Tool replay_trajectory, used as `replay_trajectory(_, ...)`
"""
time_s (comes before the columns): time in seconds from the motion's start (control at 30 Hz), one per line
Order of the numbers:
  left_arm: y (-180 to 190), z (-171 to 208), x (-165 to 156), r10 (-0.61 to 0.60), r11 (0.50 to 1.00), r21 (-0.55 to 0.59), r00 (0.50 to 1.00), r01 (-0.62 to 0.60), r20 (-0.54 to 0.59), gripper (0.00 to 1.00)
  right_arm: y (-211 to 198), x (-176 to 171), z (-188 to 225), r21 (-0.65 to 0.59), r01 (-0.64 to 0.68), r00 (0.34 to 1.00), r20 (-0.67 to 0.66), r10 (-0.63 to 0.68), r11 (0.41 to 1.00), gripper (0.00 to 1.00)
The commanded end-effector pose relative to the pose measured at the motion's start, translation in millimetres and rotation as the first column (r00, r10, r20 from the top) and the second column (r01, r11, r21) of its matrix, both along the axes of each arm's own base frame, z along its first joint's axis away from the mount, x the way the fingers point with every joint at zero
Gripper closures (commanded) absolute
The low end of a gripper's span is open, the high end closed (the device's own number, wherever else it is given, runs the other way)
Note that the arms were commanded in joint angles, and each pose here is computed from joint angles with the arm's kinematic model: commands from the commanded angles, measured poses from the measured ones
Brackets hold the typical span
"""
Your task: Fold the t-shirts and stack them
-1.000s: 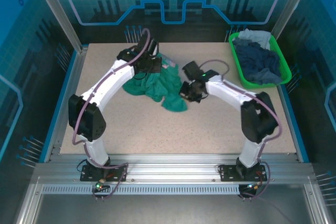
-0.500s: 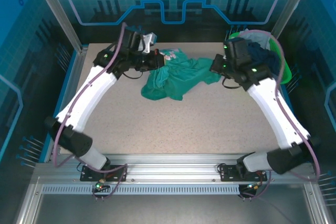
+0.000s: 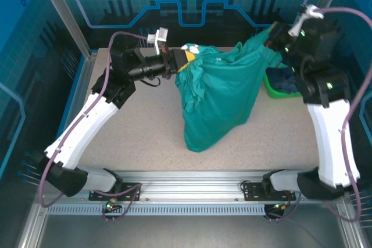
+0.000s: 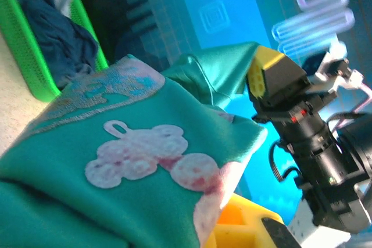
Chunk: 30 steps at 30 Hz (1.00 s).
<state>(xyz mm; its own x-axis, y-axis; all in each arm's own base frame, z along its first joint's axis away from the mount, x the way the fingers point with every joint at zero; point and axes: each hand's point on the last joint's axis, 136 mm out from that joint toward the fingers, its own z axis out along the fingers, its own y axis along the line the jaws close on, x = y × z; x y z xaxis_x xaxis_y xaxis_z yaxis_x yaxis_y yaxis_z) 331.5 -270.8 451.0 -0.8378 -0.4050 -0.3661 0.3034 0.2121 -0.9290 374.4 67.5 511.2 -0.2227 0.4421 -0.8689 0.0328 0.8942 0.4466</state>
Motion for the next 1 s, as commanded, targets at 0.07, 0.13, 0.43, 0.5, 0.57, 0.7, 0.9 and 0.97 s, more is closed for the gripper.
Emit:
replay_trajectory(0.07, 84.1, -115.9, 93.2, 0.349, 0.937, 0.116, 0.873, -0.329, -0.341, 0.77, 98.7, 126.9, -105.6, 0.086, -0.255, 0.920, -0.285, 0.269, 0.963, 1.00)
replay_trajectory(0.13, 127.5, -161.1, 100.0, 0.498, 0.866, 0.269, 0.778, -0.421, -0.383, 0.64, 124.8, 145.9, -137.8, 0.111, -0.291, 0.878, -0.363, 0.311, 0.950, 0.73)
replay_trajectory(0.43, 177.2, -258.3, 31.7, 0.614, 0.726, 0.628, 0.678, -0.282, -0.405, 0.37, 166.3, 86.3, -238.8, 0.163, -0.306, 0.704, -0.624, 0.338, 0.938, 0.40)
replay_trajectory(0.5, 176.3, -288.0, 7.6, 0.594, 0.725, 0.662, 0.660, -0.191, -0.460, 0.37, 156.2, 47.9, -282.6, 0.211, -0.242, 0.638, -0.701, 0.320, 0.947, 0.40)
replay_trajectory(0.57, 173.0, -304.9, -4.3, 0.564, 0.711, 0.694, 0.680, -0.111, -0.469, 0.37, 146.2, 9.2, -323.7, 0.260, -0.167, 0.541, -0.782, 0.309, 0.951, 0.41)
replay_trajectory(0.7, 149.9, -317.6, 7.7, 0.456, 0.648, 0.761, 0.808, -0.015, -0.373, 0.37, 152.8, -57.6, -383.5, 0.362, -0.066, 0.400, -0.844, 0.357, 0.930, 0.42)
replay_trajectory(0.9, 123.7, -352.8, 48.6, 0.378, 0.521, 0.851, 0.876, 0.068, -0.302, 0.43, 180.2, -93.3, -439.6, 0.410, 0.013, 0.256, -0.883, 0.394, 0.912, 0.43)
replay_trajectory(0.97, 131.0, -368.7, 57.2, 0.396, 0.463, 0.882, 0.870, 0.087, -0.293, 0.44, 187.6, -98.3, -451.0, 0.408, 0.033, 0.211, -0.895, 0.393, 0.912, 0.43)
